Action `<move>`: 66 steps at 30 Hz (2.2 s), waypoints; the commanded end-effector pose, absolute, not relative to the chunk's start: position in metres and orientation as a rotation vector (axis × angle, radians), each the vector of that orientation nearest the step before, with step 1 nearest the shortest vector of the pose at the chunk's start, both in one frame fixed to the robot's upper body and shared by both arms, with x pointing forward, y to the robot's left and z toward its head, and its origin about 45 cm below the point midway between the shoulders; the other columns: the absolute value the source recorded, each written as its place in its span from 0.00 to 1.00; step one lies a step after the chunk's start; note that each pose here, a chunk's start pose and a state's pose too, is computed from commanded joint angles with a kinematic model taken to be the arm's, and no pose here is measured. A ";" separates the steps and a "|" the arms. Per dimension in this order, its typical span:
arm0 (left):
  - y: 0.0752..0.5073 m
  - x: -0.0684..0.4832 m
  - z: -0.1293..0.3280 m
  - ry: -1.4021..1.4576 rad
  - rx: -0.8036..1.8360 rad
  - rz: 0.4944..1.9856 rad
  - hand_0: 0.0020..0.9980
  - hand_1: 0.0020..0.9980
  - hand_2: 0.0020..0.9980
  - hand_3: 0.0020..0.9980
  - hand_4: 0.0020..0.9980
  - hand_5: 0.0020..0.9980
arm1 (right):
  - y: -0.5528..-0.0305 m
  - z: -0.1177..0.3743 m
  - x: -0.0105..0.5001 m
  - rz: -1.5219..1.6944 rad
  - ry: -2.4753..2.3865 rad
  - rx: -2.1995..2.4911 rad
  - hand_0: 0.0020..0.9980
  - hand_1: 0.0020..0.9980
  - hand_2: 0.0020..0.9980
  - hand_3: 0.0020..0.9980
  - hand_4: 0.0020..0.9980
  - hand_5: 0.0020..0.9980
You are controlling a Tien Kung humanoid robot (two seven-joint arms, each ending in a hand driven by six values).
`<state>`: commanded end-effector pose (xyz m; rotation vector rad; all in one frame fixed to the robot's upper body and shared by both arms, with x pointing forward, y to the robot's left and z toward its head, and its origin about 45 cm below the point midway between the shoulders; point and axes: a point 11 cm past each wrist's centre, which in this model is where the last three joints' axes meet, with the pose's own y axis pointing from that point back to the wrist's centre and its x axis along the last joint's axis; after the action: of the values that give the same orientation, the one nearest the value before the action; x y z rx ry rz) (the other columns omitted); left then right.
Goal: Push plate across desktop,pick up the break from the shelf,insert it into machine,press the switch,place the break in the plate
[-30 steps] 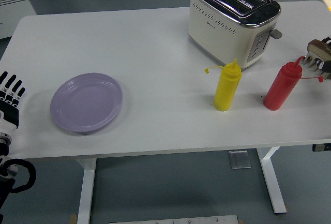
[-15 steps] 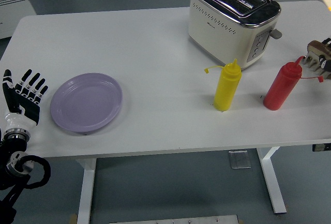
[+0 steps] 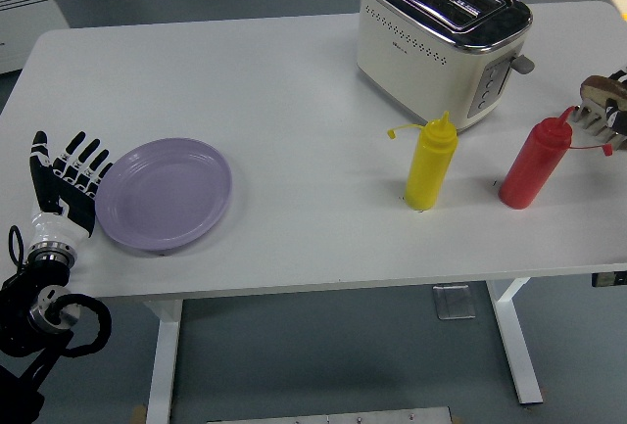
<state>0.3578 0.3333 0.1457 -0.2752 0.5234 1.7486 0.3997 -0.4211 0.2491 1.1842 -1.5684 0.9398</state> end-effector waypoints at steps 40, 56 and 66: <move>0.285 0.360 0.142 0.595 -0.247 1.624 0.84 0.77 0.74 0.75 0.72 1.00 | -0.410 0.282 0.398 1.011 -1.727 1.184 0.49 0.55 0.50 0.47 0.20 0.00; 0.272 0.363 0.142 0.597 -0.232 1.592 0.84 0.77 0.74 0.75 0.72 1.00 | -0.418 0.322 0.393 0.869 -2.006 1.276 0.45 0.50 0.50 0.47 0.22 0.00; 0.255 0.366 0.145 0.597 -0.220 1.543 0.84 0.77 0.74 0.74 0.72 1.00 | -0.407 0.360 0.390 0.800 -2.122 1.377 0.42 0.49 0.49 0.47 0.23 0.00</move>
<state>0.3664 0.2546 0.1447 -0.2197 0.5973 1.5430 0.3899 -0.4073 0.3596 1.3766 -2.1216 0.8000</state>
